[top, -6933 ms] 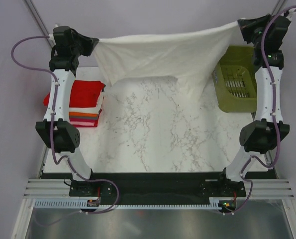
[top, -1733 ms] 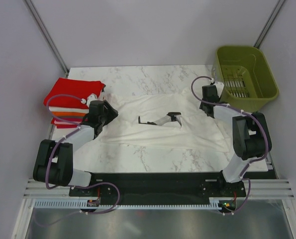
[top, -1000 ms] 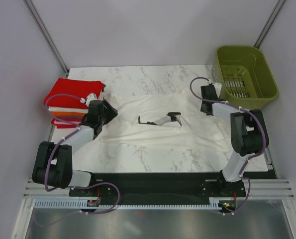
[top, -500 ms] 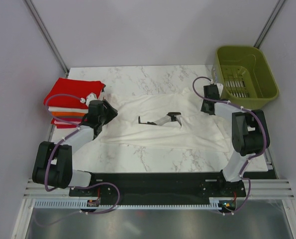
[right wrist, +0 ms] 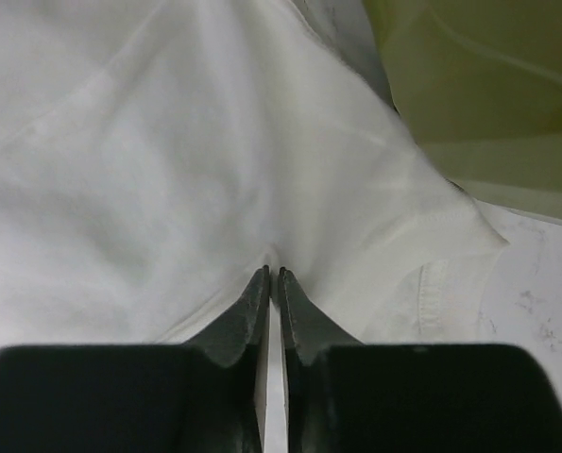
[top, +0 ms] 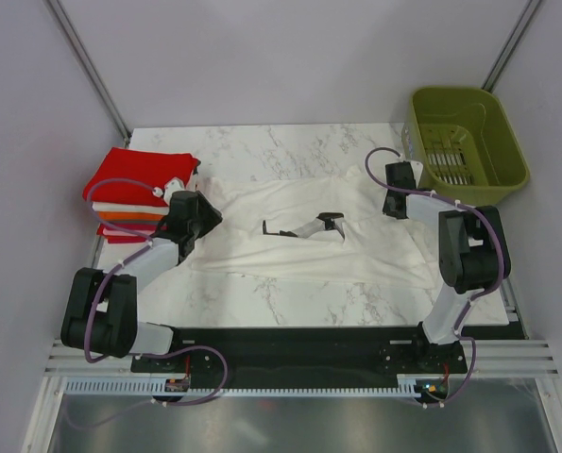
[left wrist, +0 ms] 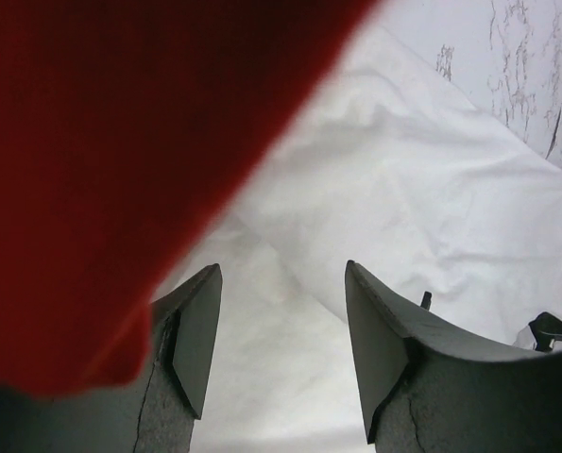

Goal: Fold and stack the t-shirts
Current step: Fold the tshirt

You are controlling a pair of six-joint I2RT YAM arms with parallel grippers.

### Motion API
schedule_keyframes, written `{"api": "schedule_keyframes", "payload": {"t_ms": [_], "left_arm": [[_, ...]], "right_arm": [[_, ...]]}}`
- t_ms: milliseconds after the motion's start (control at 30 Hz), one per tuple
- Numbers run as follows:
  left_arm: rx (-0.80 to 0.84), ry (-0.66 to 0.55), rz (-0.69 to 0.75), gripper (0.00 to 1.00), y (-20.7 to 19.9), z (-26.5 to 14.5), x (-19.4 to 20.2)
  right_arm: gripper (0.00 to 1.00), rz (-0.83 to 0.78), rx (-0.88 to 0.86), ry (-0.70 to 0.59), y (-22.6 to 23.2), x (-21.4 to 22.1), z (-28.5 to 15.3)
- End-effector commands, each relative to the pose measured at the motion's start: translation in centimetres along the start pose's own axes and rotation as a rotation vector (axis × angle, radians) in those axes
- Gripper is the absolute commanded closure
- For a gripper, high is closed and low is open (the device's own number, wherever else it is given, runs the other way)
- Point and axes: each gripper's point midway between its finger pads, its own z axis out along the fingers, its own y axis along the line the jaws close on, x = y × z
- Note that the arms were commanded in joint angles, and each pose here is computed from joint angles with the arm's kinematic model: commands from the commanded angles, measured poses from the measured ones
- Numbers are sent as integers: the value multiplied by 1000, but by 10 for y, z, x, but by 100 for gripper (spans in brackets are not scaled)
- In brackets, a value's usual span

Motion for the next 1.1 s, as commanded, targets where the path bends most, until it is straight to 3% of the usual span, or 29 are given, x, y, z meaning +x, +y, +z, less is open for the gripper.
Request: {"api": "schedule_keyframes", "payload": {"t_ms": [0, 133, 367, 600, 767, 1067], "left_arm": [[-23, -27, 45, 38, 2, -1, -4], [-32, -27, 69, 39, 2, 0, 1], [-104, -9, 97, 55, 9, 8, 4], [-172, 8, 118, 55, 10, 25, 9], [-220, -13, 126, 44, 12, 28, 4], [-279, 25, 150, 58, 15, 39, 8]], "right_arm": [[92, 25, -10, -27, 1, -9, -6], [97, 43, -8, -59, 0, -18, -12], [100, 67, -18, -100, -1, -26, -22], [100, 80, -43, -117, 2, -31, -27], [100, 82, -54, -119, 4, -32, -29], [100, 88, -56, -124, 5, -34, -29]]}}
